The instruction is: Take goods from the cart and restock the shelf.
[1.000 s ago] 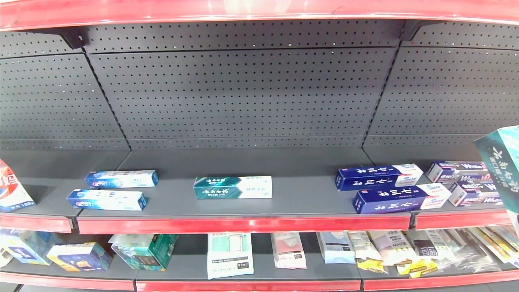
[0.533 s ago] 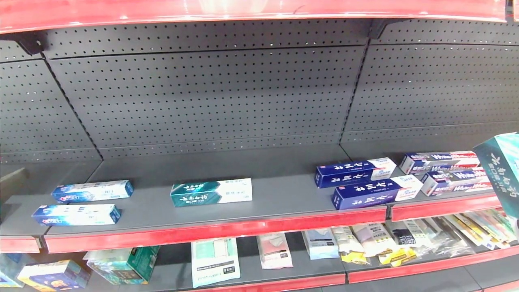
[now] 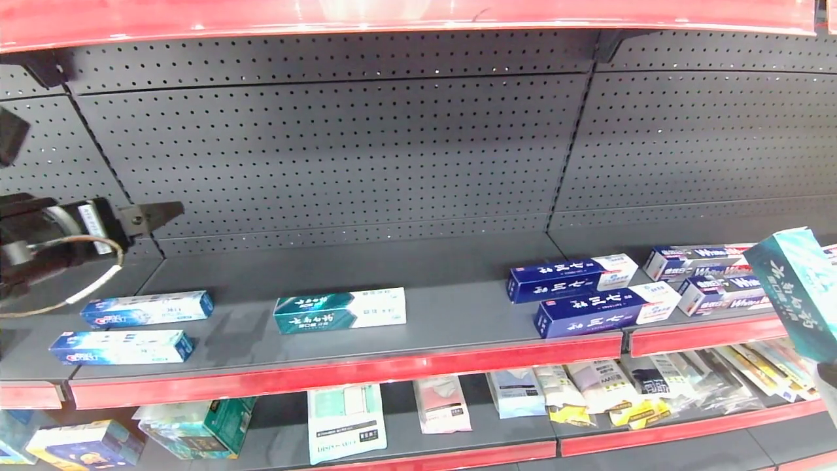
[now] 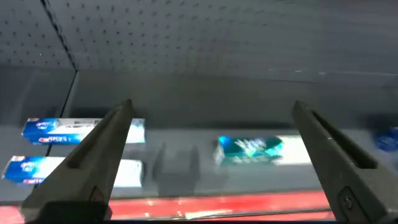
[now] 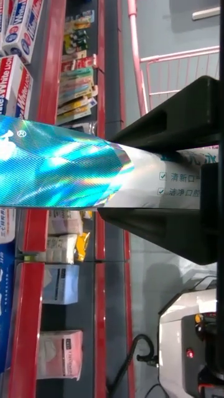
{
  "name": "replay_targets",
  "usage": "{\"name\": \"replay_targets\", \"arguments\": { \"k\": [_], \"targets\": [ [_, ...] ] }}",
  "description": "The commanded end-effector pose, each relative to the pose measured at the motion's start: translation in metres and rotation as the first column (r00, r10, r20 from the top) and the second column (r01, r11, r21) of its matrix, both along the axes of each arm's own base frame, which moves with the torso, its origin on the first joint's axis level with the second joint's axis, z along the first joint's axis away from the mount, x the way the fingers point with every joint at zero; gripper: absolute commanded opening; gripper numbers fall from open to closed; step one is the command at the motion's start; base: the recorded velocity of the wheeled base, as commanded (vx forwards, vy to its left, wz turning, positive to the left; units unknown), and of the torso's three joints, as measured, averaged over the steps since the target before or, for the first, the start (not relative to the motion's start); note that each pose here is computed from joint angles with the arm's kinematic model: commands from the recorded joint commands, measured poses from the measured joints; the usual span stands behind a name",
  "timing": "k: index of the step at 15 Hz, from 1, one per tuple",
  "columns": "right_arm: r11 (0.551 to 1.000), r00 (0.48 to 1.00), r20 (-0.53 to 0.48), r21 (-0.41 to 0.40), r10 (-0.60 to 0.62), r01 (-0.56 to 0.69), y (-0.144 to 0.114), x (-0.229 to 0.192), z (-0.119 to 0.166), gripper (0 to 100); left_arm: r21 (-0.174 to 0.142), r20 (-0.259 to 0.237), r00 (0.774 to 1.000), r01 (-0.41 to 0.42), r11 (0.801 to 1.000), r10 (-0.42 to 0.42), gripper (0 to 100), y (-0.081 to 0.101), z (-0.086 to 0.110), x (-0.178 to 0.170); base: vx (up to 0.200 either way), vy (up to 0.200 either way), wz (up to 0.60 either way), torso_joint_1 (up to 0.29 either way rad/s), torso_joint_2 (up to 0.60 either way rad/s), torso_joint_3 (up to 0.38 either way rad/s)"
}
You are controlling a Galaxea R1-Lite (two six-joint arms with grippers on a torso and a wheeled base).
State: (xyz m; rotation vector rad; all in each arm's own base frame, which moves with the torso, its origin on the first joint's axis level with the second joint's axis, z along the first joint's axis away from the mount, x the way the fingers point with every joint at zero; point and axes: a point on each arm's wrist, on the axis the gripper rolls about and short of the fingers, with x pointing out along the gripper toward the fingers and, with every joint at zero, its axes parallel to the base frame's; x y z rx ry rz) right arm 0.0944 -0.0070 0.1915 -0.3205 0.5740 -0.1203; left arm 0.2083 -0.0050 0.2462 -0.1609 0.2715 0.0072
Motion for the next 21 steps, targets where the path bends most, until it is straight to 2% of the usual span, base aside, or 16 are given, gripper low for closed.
{"name": "replay_targets", "arguments": {
  "k": [1,4,6,8,9,11,14,16,17,19,21],
  "targets": [
    [1.000,1.000,0.020,-0.006,-0.001,0.001,0.000,-0.002,0.000,0,-0.005,-0.155,0.987,0.047,0.999,-0.047,100,-0.020,-0.034,0.065,0.000,0.000,0.00,0.000,0.00,0.000],
    [1.000,1.000,0.028,-0.028,-0.001,0.002,0.000,-0.001,0.001,0,-0.049,-0.230,0.960,0.150,0.987,-0.157,100,-0.059,-0.055,0.074,0.000,0.000,0.00,0.000,0.00,0.000],
    [0.999,1.000,0.030,-0.040,0.006,-0.005,0.000,-0.001,0.002,0,-0.042,-0.289,0.936,0.197,0.980,-0.201,100,-0.079,-0.074,0.081,0.000,0.000,0.00,0.000,0.00,0.000],
    [0.999,1.000,0.026,-0.041,0.007,-0.006,0.000,0.000,0.002,0,-0.028,-0.325,0.924,0.205,0.978,-0.202,100,-0.096,-0.090,0.087,0.000,0.000,0.00,0.000,0.00,0.000],
    [0.999,1.000,0.026,-0.041,0.007,-0.006,0.000,0.000,0.002,0,-0.033,-0.313,0.928,0.204,0.978,-0.204,100,-0.102,-0.096,0.092,0.000,0.000,0.00,0.000,0.00,0.000],
    [0.999,1.000,0.025,-0.040,0.010,-0.009,0.000,-0.001,0.001,0,-0.013,-0.289,0.942,0.174,0.985,-0.171,100,-0.110,-0.112,0.107,0.000,0.000,0.00,0.000,0.00,0.000],
    [0.999,1.000,0.022,-0.040,0.011,-0.011,0.000,-0.001,0.000,0,-0.006,-0.296,0.944,0.152,0.988,-0.147,100,-0.124,-0.126,0.117,0.000,0.000,0.00,0.000,0.00,0.000],
    [0.999,1.000,0.016,-0.040,0.014,-0.014,0.000,0.000,0.000,0,-0.053,-0.270,0.959,0.074,0.996,-0.085,100,-0.138,-0.126,0.132,0.000,0.000,0.00,0.000,0.00,0.000],
    [0.999,1.000,0.010,-0.043,0.017,-0.016,0.000,0.000,-0.002,0,-0.055,-0.269,0.960,0.061,0.997,-0.073,100,-0.142,-0.128,0.135,0.000,0.000,0.00,0.000,0.00,0.000],
    [0.998,1.000,0.002,-0.055,0.024,-0.024,0.000,-0.001,-0.003,0,-0.048,-0.281,0.957,0.060,0.997,-0.071,100,-0.143,-0.134,0.138,0.000,0.000,0.00,0.000,0.00,0.000],
    [0.998,1.000,-0.006,-0.061,0.028,-0.028,0.000,-0.002,-0.006,0,-0.030,-0.326,0.942,0.069,0.997,-0.075,100,-0.146,-0.141,0.135,0.000,0.000,0.00,0.000,0.00,0.000]
  ]
}}
